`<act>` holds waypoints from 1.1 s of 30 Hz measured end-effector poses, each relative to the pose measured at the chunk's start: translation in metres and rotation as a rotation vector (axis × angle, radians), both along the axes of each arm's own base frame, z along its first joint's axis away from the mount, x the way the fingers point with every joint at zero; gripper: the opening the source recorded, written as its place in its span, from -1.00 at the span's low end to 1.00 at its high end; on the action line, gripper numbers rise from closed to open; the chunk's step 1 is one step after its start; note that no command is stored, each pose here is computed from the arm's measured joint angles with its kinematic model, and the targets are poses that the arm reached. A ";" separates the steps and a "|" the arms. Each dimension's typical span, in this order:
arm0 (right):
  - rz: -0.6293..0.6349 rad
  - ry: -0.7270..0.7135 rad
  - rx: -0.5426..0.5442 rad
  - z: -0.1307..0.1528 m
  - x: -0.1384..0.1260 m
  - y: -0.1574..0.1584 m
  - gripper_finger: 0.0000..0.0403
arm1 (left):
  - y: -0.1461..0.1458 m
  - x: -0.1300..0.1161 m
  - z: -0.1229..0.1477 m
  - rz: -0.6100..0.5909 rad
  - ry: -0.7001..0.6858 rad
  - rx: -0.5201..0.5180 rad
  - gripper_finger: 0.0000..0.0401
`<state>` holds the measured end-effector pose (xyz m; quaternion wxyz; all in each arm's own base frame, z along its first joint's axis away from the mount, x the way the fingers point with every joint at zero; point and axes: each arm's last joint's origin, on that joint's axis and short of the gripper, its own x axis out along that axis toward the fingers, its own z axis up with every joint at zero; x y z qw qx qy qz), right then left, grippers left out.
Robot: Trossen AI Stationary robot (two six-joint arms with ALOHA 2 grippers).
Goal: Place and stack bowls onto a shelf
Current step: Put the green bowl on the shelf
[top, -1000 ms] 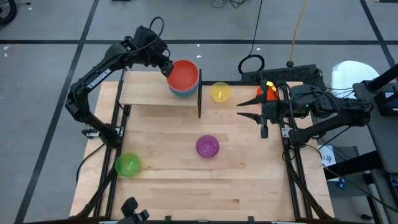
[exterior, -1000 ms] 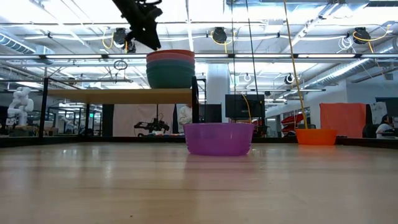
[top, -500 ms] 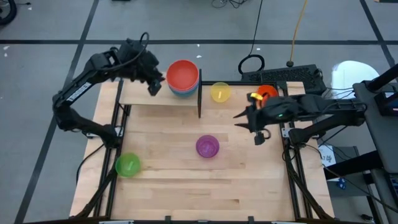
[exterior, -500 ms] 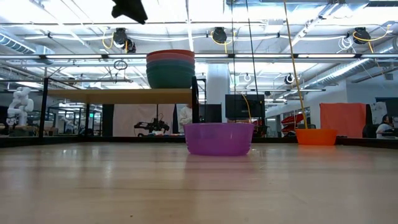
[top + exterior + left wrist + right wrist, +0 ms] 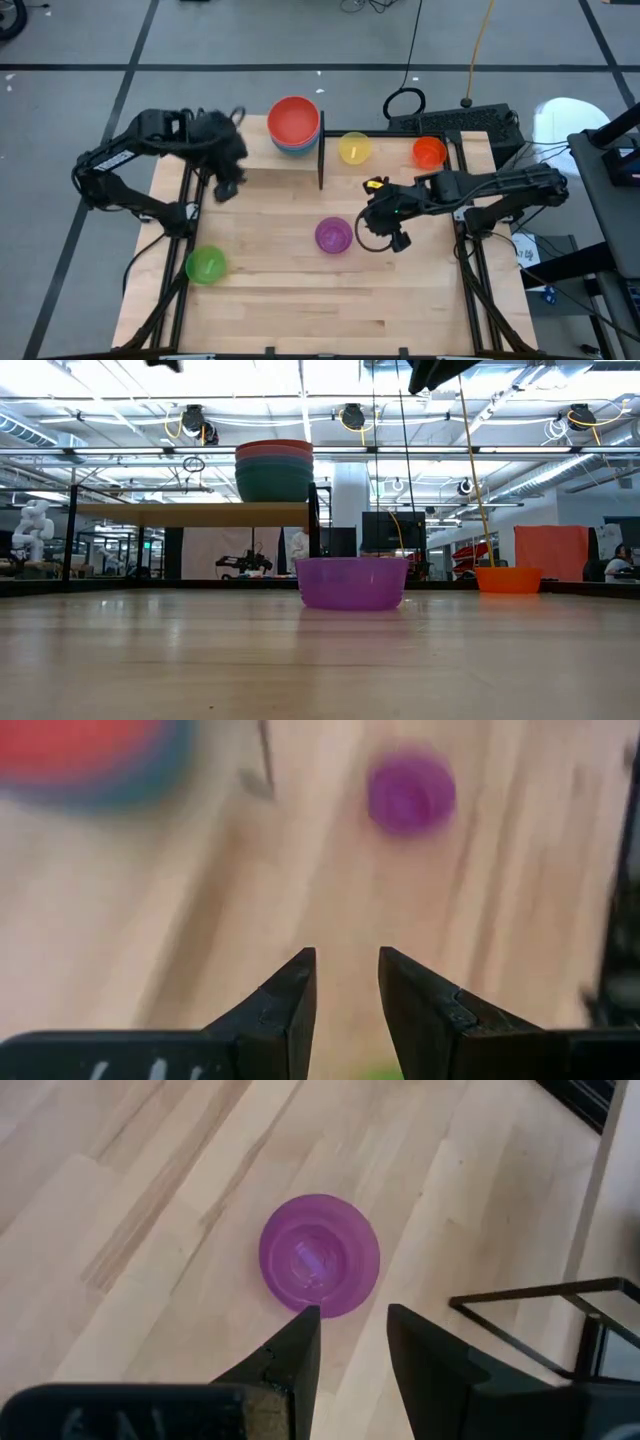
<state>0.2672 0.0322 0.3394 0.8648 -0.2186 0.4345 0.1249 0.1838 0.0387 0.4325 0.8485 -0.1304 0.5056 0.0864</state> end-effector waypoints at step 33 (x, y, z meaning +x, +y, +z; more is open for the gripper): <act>-0.049 -0.392 0.061 0.045 -0.005 -0.001 -0.43 | -0.115 -0.039 -0.151 0.698 0.473 -0.363 -0.43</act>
